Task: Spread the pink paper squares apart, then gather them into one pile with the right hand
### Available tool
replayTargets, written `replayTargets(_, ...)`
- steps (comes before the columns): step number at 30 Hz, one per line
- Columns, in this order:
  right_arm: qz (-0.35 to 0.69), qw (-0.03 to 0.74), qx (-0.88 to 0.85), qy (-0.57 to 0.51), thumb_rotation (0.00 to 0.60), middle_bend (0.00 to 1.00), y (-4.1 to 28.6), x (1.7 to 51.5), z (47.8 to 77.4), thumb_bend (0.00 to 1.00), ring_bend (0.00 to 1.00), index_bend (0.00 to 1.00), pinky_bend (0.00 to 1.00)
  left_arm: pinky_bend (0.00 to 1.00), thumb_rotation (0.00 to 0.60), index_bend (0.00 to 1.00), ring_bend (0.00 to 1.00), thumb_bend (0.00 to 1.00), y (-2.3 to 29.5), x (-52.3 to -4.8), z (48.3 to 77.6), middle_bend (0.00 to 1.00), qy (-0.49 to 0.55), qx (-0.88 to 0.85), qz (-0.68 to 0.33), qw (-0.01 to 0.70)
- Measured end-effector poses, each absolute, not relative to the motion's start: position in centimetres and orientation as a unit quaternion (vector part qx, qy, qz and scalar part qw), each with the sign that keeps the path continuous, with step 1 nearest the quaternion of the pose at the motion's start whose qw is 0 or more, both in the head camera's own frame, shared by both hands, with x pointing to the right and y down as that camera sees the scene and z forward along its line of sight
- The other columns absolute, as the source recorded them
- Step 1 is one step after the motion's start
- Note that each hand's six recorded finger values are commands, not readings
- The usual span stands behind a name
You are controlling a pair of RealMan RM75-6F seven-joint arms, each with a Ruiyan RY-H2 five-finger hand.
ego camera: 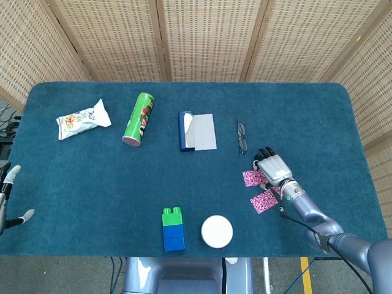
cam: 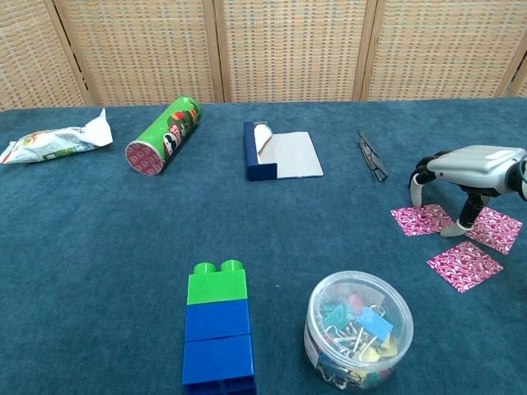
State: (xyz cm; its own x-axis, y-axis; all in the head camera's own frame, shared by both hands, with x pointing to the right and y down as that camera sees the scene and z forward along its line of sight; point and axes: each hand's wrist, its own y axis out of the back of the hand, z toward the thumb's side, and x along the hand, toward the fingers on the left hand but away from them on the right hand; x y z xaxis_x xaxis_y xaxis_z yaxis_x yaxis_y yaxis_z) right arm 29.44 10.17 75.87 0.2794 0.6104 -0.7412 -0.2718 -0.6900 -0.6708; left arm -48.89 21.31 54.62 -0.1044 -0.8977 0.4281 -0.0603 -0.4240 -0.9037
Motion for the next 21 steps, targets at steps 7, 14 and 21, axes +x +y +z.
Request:
replayTargets(7,0.587,0.375,-0.707,-0.123,0.6,0.22,10.2,29.5,75.9,0.31,0.0,0.51,0.01,0.0,0.6,0.04,0.0,0.18,21.3,-48.9,54.6,0.0,0.415,-0.576,-0.616,0.34)
replayTargets(14,0.583,0.379,-0.707,-0.127,0.6,0.22,9.9,29.5,75.4,0.31,0.0,0.51,0.01,0.0,0.6,0.04,0.0,0.18,21.3,-48.9,54.6,0.0,0.415,-0.577,-0.616,0.34)
replayTargets(21,0.576,0.388,-0.706,-0.136,0.6,0.22,9.2,29.5,74.3,0.31,0.0,0.51,0.01,0.0,0.6,0.04,0.0,0.18,21.3,-48.8,54.7,0.0,0.416,-0.577,-0.615,0.34)
